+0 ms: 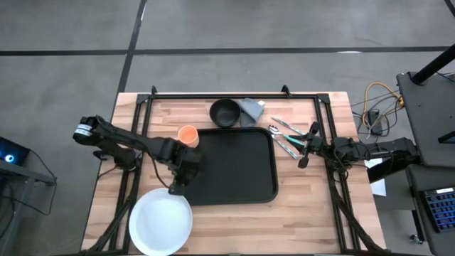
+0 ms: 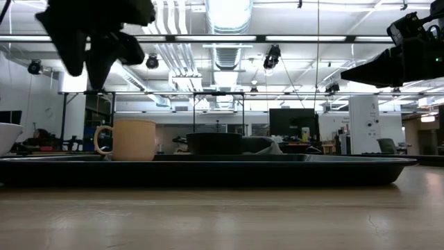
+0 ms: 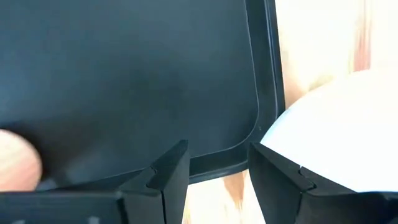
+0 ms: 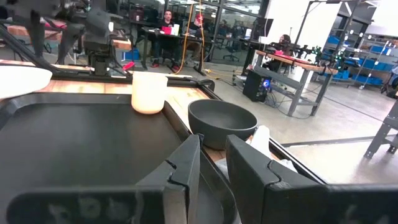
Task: Set up tray
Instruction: Put the white plate on the black serving tray
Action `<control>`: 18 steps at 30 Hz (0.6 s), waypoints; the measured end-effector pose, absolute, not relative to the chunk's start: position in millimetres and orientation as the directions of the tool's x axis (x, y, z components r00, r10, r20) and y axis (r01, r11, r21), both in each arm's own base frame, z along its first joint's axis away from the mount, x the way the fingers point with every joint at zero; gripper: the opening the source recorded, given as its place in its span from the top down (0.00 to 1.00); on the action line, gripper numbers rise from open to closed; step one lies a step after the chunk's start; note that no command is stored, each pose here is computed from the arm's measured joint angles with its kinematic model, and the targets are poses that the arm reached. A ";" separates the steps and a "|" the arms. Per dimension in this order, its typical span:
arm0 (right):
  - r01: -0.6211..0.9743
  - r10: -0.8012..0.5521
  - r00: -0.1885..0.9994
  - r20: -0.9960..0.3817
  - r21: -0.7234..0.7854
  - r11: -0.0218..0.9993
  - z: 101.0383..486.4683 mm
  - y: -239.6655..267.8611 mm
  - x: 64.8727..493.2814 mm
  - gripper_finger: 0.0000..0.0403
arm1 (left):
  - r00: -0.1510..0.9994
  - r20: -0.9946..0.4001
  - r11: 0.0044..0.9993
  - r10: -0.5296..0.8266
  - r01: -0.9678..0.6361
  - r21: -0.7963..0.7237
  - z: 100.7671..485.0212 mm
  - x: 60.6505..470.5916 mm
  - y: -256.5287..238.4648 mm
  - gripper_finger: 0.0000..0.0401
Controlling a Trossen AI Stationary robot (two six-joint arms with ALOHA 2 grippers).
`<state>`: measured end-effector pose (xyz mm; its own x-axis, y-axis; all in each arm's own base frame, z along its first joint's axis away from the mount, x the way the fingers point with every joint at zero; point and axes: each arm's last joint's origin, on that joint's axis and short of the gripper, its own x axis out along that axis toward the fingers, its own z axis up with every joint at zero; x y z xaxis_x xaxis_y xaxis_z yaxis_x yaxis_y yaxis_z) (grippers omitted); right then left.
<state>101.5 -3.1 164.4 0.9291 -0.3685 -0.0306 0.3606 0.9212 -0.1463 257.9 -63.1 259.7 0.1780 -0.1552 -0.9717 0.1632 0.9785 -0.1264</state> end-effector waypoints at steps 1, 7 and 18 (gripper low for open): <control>0.360 -0.368 0.929 -0.031 -0.146 0.921 164.4 -3.1 101.5 0.83 | 0.174 -0.972 0.977 -0.156 0.171 -0.127 254.9 257.0 -65.2 0.64; 0.360 -0.368 0.929 -0.030 -0.146 0.921 164.5 -3.0 101.5 0.83 | 0.159 -0.973 0.974 -0.166 0.178 -0.137 231.7 252.8 -67.4 0.64; 0.360 -0.368 0.929 -0.030 -0.146 0.921 164.5 -3.0 101.4 0.83 | 0.074 -0.954 0.952 -0.291 0.121 -0.281 217.0 243.3 -75.3 0.64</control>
<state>101.4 -3.0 164.5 0.9292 -0.3683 -0.0300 0.3604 0.9213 -0.1460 243.3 -75.3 217.0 0.0740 -0.2909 -0.9539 0.1210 0.9521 -0.2810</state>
